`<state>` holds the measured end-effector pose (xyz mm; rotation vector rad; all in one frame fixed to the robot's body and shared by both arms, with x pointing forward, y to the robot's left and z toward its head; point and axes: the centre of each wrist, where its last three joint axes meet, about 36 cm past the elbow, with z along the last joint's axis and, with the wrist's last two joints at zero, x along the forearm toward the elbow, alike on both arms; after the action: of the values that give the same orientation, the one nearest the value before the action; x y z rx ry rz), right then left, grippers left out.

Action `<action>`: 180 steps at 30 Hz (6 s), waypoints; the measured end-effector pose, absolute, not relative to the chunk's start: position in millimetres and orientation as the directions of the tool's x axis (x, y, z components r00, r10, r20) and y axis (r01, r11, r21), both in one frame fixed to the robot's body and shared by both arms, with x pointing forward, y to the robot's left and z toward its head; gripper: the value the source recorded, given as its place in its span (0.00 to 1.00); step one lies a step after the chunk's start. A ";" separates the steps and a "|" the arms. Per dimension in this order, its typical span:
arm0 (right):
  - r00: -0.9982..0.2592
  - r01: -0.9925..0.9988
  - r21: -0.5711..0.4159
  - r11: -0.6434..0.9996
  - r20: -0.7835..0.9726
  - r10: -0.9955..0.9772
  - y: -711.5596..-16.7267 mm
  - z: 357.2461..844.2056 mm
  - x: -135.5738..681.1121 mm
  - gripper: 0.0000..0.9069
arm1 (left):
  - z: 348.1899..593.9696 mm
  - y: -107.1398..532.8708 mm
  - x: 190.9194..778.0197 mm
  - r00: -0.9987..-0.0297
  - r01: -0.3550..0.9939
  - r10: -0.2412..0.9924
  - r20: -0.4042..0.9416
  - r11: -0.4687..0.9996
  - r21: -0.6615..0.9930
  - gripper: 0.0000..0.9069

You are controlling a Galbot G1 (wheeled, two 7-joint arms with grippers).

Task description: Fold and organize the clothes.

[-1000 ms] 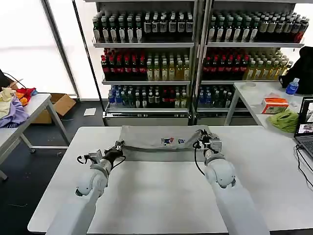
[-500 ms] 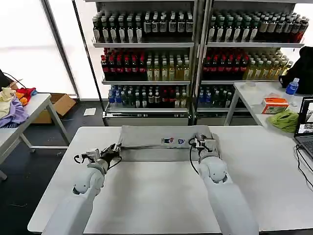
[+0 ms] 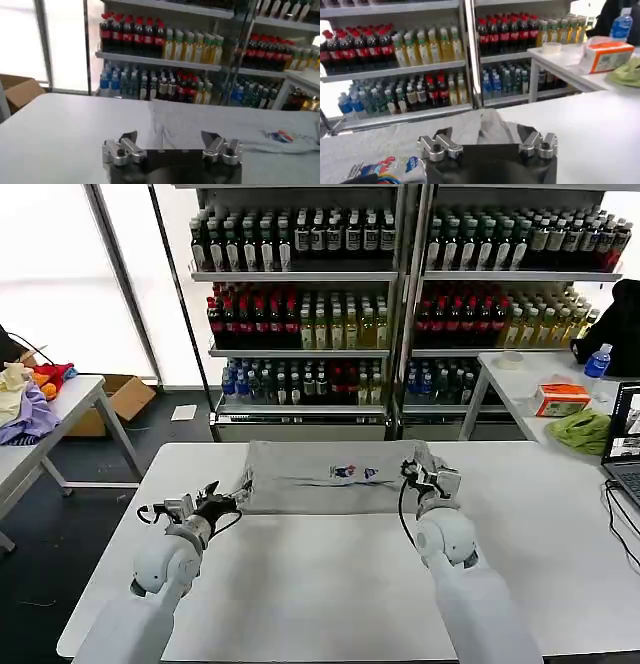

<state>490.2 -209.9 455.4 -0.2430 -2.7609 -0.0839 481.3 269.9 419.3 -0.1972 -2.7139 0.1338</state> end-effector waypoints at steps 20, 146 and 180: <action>-0.886 0.223 -0.048 0.974 0.406 0.223 -234.4 432.8 457.0 1.00 | 403.3 258.8 465.2 -0.887 0.141 0.171 0.430 0.985 -0.102 1.00; -0.852 0.259 -0.108 0.960 0.443 0.279 -221.8 470.1 241.9 1.00 | 452.0 285.7 265.9 -0.890 0.128 0.153 0.429 0.988 -0.086 1.00; -0.902 0.211 -0.089 0.974 0.366 0.228 -231.5 459.6 310.2 1.00 | 451.8 280.5 302.3 -0.926 0.176 0.200 0.319 0.979 -0.105 1.00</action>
<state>310.2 -231.5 459.6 -0.3164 -2.7396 0.0661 302.3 280.5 451.8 -0.2729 -2.7924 0.1065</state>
